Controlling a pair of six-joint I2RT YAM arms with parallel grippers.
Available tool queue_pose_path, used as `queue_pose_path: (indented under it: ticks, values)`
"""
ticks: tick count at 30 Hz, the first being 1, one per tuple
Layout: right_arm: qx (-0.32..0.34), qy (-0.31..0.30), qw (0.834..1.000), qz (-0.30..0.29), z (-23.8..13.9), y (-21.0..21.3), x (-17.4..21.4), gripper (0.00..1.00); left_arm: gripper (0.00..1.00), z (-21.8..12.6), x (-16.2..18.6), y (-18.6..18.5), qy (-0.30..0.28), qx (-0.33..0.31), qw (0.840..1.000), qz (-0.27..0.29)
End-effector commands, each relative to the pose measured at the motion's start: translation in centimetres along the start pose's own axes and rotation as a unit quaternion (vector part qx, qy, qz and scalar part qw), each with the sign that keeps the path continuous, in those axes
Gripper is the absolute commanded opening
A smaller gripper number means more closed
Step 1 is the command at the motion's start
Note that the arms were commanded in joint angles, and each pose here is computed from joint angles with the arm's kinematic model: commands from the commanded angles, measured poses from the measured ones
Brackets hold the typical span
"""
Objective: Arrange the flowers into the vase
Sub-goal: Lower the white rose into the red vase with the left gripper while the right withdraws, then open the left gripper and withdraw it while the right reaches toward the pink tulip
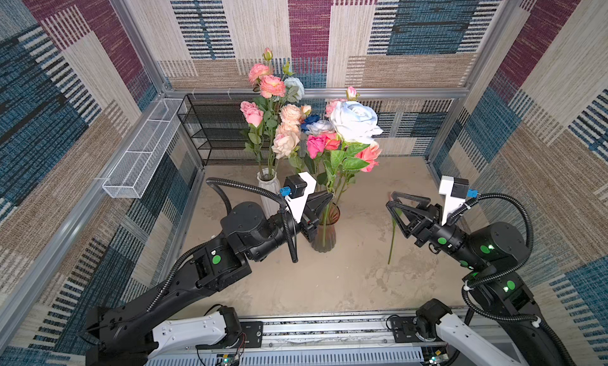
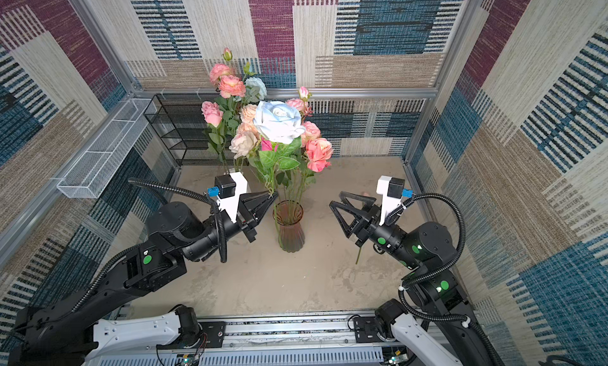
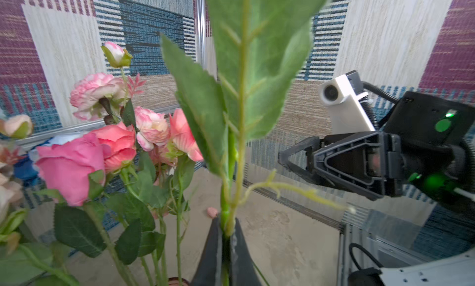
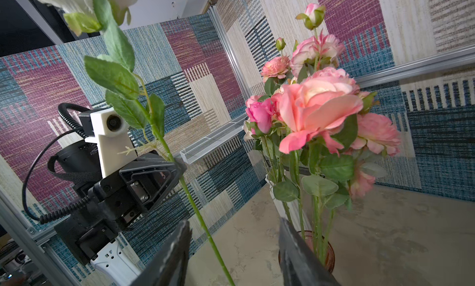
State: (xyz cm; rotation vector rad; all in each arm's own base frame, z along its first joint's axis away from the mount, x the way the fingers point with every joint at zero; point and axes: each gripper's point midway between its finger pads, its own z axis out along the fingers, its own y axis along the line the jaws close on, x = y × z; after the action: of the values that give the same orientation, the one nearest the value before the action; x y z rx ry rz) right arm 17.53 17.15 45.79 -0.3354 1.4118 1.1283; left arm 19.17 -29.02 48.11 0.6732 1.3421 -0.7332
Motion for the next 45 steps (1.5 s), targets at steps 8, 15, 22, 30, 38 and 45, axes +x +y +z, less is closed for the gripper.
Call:
queue_pose_path:
  ticks: [8,15,22,30,38,45]
  values:
    - [0.013,-0.009,1.0,-0.005,0.1,-0.3,-0.6,0.55,0.0,1.7,-3.0,4.9,-0.072,-0.071,0.995,0.027]
    - [0.025,-0.013,1.0,-0.011,-0.2,-0.3,-1.3,0.54,0.0,3.7,-2.0,7.4,-0.084,-0.083,0.993,0.002]
    - [0.028,-0.01,0.999,-0.016,-0.1,-0.3,-1.3,0.55,0.0,6.2,1.9,8.7,-0.053,-0.08,0.995,-0.022]
    - [0.037,-0.01,0.999,-0.021,0.0,-0.9,-1.0,0.55,0.0,6.5,7.6,8.7,-0.006,-0.08,0.995,-0.062]
    - [0.049,0.006,0.999,-0.011,0.3,-2.1,0.5,0.6,0.63,4.2,9.1,8.6,0.004,-0.087,0.99,-0.109]
    - [0.082,0.021,0.996,0.007,-0.1,-3.9,2.4,0.64,0.72,1.3,5.6,7.1,-0.034,-0.057,0.988,-0.139]
